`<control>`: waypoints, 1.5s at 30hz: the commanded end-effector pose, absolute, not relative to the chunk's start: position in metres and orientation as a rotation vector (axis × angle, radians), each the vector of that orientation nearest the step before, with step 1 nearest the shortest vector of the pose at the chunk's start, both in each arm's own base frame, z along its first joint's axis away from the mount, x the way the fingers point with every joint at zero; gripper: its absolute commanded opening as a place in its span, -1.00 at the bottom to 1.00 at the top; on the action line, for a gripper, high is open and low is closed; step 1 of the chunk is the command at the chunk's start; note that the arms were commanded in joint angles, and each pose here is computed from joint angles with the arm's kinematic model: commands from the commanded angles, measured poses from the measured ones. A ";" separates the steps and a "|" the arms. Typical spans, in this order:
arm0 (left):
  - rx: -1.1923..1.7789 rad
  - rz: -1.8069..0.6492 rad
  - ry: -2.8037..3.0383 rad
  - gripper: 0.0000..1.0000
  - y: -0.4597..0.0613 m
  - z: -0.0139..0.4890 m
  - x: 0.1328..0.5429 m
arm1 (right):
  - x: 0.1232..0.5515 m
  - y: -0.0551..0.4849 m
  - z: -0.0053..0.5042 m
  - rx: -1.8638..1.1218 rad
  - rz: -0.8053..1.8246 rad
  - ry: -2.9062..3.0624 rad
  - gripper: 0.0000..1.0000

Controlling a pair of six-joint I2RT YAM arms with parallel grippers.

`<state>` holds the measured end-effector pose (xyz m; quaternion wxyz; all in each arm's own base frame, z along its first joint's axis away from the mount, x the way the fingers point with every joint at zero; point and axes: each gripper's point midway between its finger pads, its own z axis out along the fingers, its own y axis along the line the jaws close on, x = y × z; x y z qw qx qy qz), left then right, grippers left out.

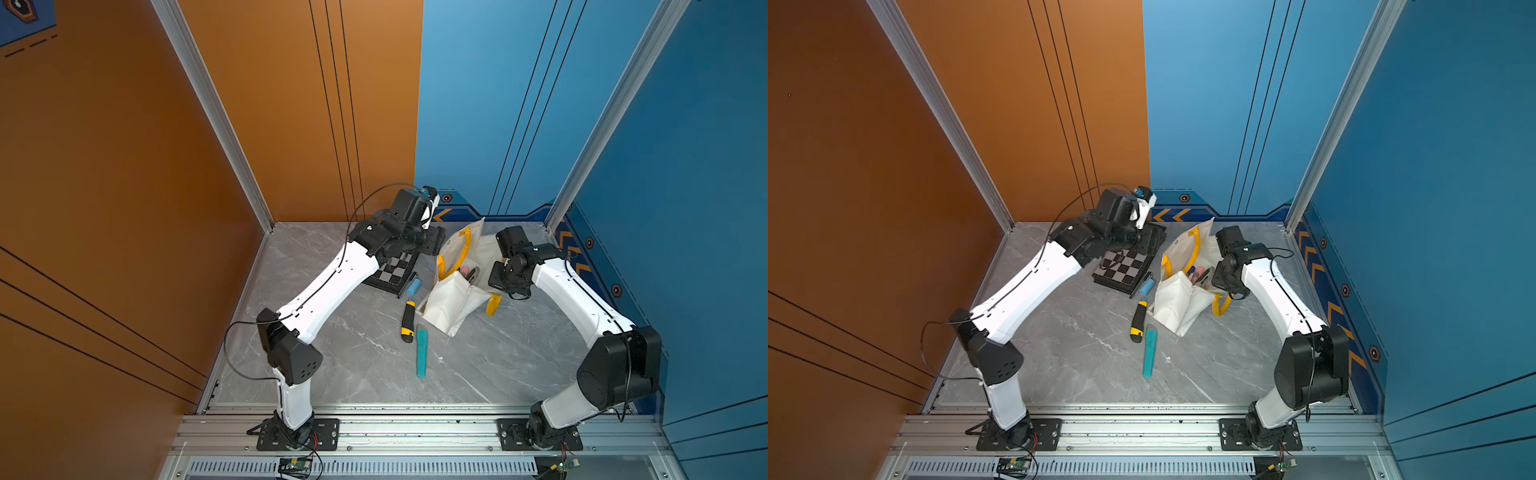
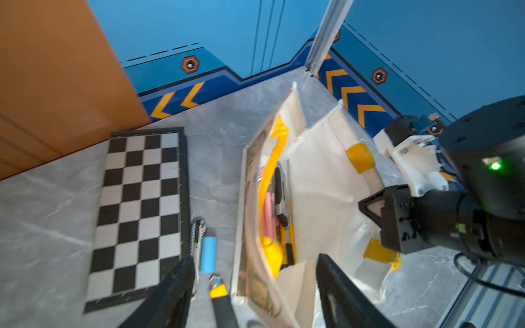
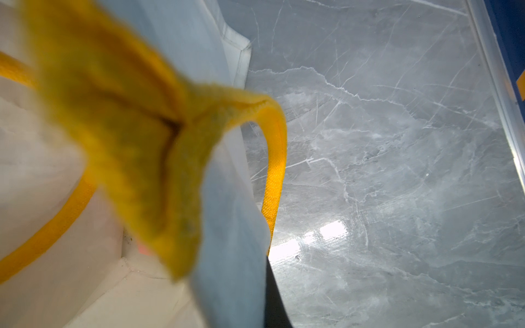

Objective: Place the art knife into the pouch
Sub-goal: Place the utility knife in the pouch, then pick up the utility knife at the center of the board.

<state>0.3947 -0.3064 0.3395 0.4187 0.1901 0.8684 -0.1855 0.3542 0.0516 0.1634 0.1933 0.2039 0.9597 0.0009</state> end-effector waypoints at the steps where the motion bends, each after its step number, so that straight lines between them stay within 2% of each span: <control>1: 0.445 -0.310 2.367 0.41 -0.259 0.268 0.385 | 0.354 0.040 0.165 0.612 -0.050 2.677 -1.00; 5: 0.413 -0.248 2.610 0.42 -0.228 0.178 0.344 | 0.353 0.032 0.165 0.636 -0.071 2.669 -1.00; 9: 0.475 -0.246 2.760 0.48 -0.237 0.125 0.311 | 0.353 0.021 0.168 0.675 -0.088 2.651 -1.00; 19: 0.644 -0.196 2.897 0.57 -0.280 0.056 0.302 | 0.343 0.010 0.168 0.693 -0.128 2.667 -1.00; 28: 0.563 -0.064 2.941 0.55 -0.269 0.024 0.324 | 0.332 0.001 0.163 0.699 -0.148 2.683 -1.00; 30: 0.560 -0.052 2.943 0.43 -0.269 0.021 0.326 | 0.331 -0.001 0.162 0.701 -0.152 2.686 -1.00; 33: 0.558 -0.049 2.945 -0.15 -0.269 0.020 0.328 | 0.331 -0.004 0.162 0.705 -0.155 2.687 -1.00; 35: 0.551 -0.053 2.940 -0.34 -0.268 0.023 0.328 | 0.332 -0.006 0.162 0.708 -0.156 2.686 -1.00; 40: 0.539 -0.113 2.891 -0.49 -0.263 0.055 0.328 | 0.335 -0.008 0.163 0.708 -0.153 2.686 -1.00; 45: 0.463 -0.273 2.755 -0.49 -0.253 0.129 0.333 | 0.342 -0.007 0.164 0.707 -0.142 2.680 -1.00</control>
